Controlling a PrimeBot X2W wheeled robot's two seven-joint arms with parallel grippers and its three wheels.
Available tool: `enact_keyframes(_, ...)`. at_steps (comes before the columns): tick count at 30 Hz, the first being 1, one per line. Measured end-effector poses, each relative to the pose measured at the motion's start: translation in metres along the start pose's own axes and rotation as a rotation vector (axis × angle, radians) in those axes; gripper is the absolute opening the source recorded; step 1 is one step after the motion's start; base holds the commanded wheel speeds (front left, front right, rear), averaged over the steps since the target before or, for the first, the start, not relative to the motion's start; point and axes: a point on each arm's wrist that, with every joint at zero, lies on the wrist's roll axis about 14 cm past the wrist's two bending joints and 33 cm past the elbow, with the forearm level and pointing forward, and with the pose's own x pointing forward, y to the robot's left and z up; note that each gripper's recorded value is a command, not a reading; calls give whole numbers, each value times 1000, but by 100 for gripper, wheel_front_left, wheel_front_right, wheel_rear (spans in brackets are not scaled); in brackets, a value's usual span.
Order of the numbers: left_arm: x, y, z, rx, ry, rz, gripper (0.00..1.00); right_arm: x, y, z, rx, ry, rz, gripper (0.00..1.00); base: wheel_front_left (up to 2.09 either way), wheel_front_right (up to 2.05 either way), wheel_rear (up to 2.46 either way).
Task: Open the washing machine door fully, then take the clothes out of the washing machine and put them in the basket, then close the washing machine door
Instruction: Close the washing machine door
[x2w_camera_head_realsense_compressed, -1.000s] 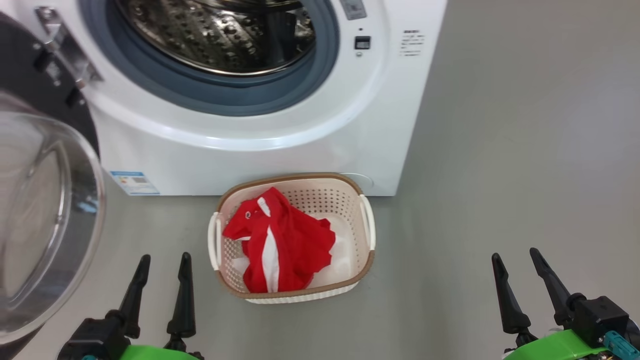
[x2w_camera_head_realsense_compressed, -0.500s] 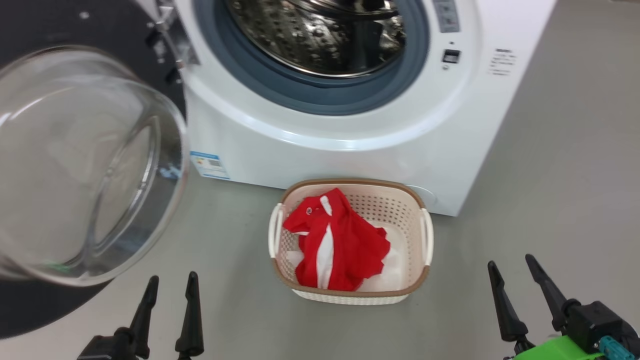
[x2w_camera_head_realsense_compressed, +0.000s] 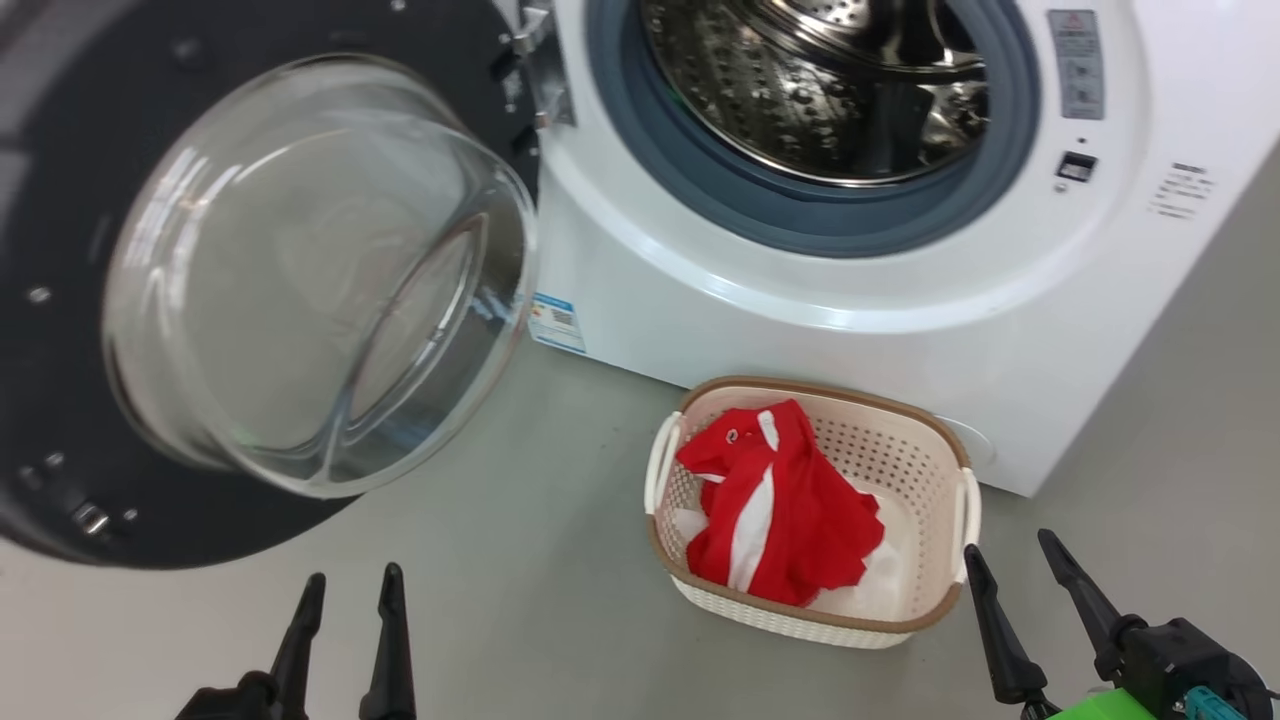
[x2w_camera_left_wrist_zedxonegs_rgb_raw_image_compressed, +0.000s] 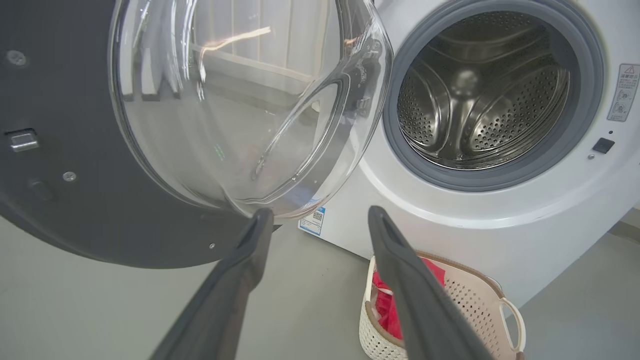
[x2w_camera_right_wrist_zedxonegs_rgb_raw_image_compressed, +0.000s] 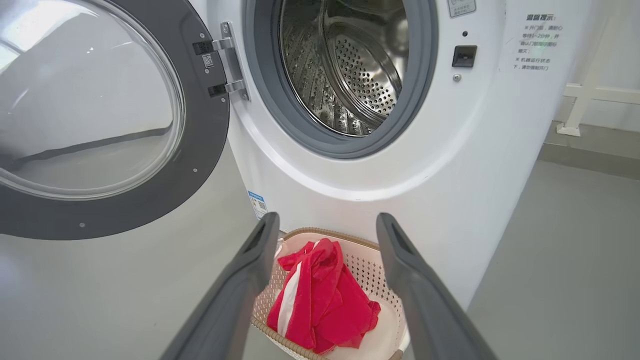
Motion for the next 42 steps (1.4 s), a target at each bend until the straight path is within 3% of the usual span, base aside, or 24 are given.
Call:
enact_keyframes(12, -19, 33, 8, -31, -21, 136, 100, 19, 43, -12, -26, 44, 165, 100, 0, 0, 0)
enact_keyframes(24, -28, 38, 7, -45, -22, 156, 100, 20, 53, -10, -33, 39, 199, 100, 0, 0, 0)
enact_keyframes(25, -28, 38, 7, -49, -24, 154, 88, 20, 53, -9, -34, 37, 198, 100, 0, 0, 0)
enact_keyframes(26, -28, 37, 8, -51, -26, 152, 65, 20, 52, -8, -35, 34, 196, 100, 0, 0, 0)
enact_keyframes(27, -28, 37, 9, -54, -29, 150, 36, 19, 52, -7, -36, 32, 193, 100, 0, 0, 0)
enact_keyframes(28, -28, 37, 10, -58, -35, 146, 36, 19, 51, -6, -37, 30, 190, 100, 0, 0, 0)
enact_keyframes(29, -27, 36, 13, -63, -43, 141, 13, 17, 51, -5, -37, 29, 186, 100, 0, 0, 0)
enact_keyframes(30, -27, 37, 15, -67, -53, 141, 5, 16, 51, -5, -36, 28, 184, 100, 0, 0, 0)
enact_keyframes(31, -27, 37, 18, -70, -63, 138, 0, 15, 51, -5, -34, 28, 181, 100, 0, 0, 0)
enact_keyframes(35, -17, 39, 53, -78, -173, 122, 0, 8, 47, -6, -23, 31, 154, 100, 0, 0, 0)
enact_keyframes(42, 1, 46, 153, -35, -478, 85, 0, 5, 42, -4, -15, 24, 131, 100, 0, 0, 0)
